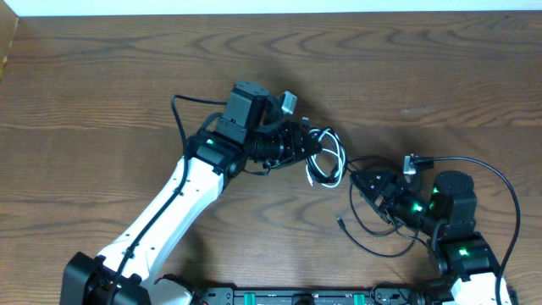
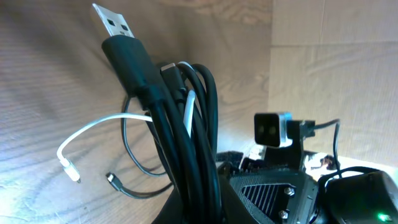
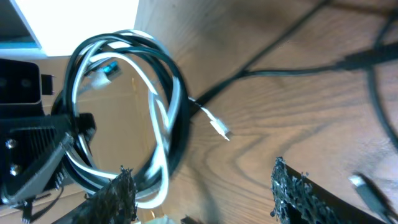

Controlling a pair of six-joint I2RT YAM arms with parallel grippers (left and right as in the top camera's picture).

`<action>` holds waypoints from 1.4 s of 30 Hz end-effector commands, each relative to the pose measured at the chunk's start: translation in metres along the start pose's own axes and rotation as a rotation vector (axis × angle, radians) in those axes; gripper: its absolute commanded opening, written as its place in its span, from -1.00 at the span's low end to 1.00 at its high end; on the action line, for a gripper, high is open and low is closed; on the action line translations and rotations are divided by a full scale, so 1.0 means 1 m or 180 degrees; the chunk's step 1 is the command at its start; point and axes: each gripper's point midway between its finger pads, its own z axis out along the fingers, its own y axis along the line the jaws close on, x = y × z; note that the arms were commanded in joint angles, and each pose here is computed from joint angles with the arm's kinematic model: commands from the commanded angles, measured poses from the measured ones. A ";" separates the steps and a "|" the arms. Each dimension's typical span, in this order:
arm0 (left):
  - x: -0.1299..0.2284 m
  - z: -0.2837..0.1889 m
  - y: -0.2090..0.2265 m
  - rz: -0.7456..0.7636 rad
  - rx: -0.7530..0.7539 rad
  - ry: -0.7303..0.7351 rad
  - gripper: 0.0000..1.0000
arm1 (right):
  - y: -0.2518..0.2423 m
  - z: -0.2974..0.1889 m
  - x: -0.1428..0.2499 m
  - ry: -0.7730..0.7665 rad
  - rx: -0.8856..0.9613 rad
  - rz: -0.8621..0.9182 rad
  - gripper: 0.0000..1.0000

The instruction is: Untangle cables

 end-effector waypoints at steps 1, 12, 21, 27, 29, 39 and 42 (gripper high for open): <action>0.006 -0.001 -0.014 0.0093 0.0083 0.0019 -0.84 | -0.003 0.005 -0.003 -0.0130 0.0102 0.0045 0.35; 0.017 0.006 -0.021 0.0197 0.0102 0.0117 -0.83 | -0.030 0.023 -0.001 -0.0215 0.0530 0.0085 -0.93; 0.023 0.006 -0.012 0.0525 0.0008 0.0186 -0.40 | -0.022 0.027 -0.011 -0.0294 0.0453 -0.0411 -0.98; 0.016 0.006 -0.006 0.0528 -0.0108 0.0073 -0.60 | -0.018 0.026 -0.013 -0.0320 0.0415 -0.0584 -0.98; 0.014 0.006 -0.003 0.0523 -0.0171 0.0021 -0.60 | -0.022 0.025 -0.013 -0.0324 0.0474 -0.0619 -0.98; -0.002 0.000 0.033 0.0403 -0.0791 -0.0305 -0.32 | -0.046 0.021 -0.007 -0.0221 0.0771 -0.0610 -0.95; -0.004 -0.013 0.070 0.0253 -0.1400 -0.0453 -0.13 | -0.052 0.020 -0.003 -0.0175 0.0847 -0.0590 -0.84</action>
